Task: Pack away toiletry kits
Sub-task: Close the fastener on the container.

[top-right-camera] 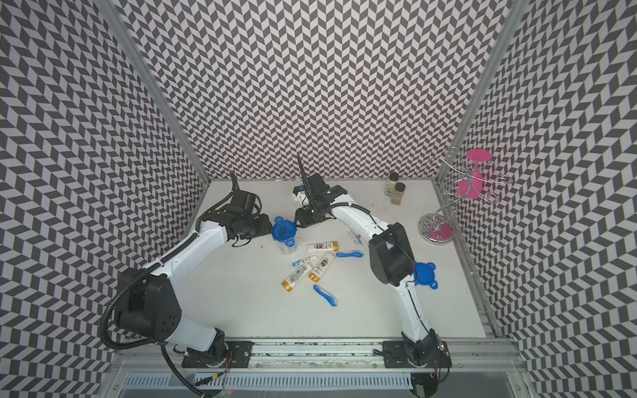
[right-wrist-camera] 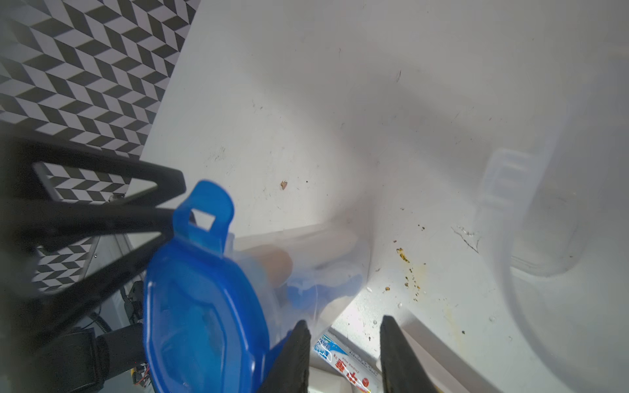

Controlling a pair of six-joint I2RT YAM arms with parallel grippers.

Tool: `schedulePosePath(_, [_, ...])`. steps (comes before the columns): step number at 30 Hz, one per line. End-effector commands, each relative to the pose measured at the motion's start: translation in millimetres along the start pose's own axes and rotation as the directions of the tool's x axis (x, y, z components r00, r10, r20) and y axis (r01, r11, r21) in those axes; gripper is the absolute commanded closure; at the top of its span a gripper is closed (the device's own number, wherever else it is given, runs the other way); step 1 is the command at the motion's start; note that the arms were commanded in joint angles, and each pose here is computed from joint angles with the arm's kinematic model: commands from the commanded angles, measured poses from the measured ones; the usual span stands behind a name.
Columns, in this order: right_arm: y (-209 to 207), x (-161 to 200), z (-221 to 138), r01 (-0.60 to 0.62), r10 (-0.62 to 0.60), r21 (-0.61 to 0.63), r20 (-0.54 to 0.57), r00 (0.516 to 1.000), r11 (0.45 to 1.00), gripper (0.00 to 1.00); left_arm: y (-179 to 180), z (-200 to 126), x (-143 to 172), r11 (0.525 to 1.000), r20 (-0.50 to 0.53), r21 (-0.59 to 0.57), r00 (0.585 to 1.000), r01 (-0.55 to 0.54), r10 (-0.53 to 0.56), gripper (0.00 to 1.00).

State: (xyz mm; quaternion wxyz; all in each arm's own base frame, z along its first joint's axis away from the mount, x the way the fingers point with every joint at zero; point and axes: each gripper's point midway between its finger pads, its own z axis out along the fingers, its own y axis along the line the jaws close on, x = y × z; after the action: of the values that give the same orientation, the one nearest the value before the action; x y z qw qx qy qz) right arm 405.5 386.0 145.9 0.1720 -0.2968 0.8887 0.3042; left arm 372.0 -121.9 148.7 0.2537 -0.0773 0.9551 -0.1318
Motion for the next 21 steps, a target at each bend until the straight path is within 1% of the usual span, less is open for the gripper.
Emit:
schedulePosePath(1, [6, -22, 0, 0.027, -0.025, -0.035, 0.063, 0.998, 0.999, 0.65, -3, -8, 8, 1.000, -0.009, 0.011, 1.000, 0.018, -0.018, 0.50])
schedulePosePath(5, [-4, -36, -19, 0.019, -0.018, -0.002, 0.122, 0.992, 1.000, 0.64, 20, -19, -2, 0.998, 0.010, -0.015, 0.998, 0.055, -0.054, 0.50])
schedulePosePath(8, [-6, -46, -38, 0.042, -0.049, 0.044, 0.165, 0.985, 0.998, 0.62, 34, -30, -17, 0.997, 0.044, -0.015, 0.997, 0.070, -0.069, 0.50])
schedulePosePath(11, [-1, -46, -54, 0.063, -0.073, 0.065, 0.172, 0.982, 0.996, 0.61, 35, -39, -32, 0.999, 0.066, -0.009, 0.996, 0.052, -0.051, 0.50])
schedulePosePath(13, [5, -37, -63, 0.075, -0.083, 0.059, 0.151, 0.985, 0.995, 0.60, 21, -43, -42, 0.998, 0.083, 0.049, 0.996, 0.031, -0.035, 0.50])
schedulePosePath(15, [14, -20, -67, 0.088, -0.091, 0.031, 0.128, 0.988, 0.996, 0.60, -4, -47, -48, 0.988, 0.105, 0.148, 0.994, -0.044, 0.029, 0.50])
schedulePosePath(17, [25, 0, -66, 0.091, -0.087, -0.029, 0.115, 0.990, 0.995, 0.60, -25, -50, -52, 0.973, 0.130, 0.208, 0.989, -0.100, 0.073, 0.48])
schedulePosePath(19, [38, 19, -65, 0.083, -0.072, -0.104, 0.100, 0.992, 0.991, 0.58, -44, -51, -56, 0.957, 0.152, 0.233, 0.979, -0.170, 0.137, 0.46])
schedulePosePath(21, [49, 34, -60, 0.091, -0.079, -0.145, 0.084, 0.993, 0.985, 0.57, -56, -46, -59, 0.948, 0.158, 0.226, 0.969, -0.222, 0.189, 0.45])
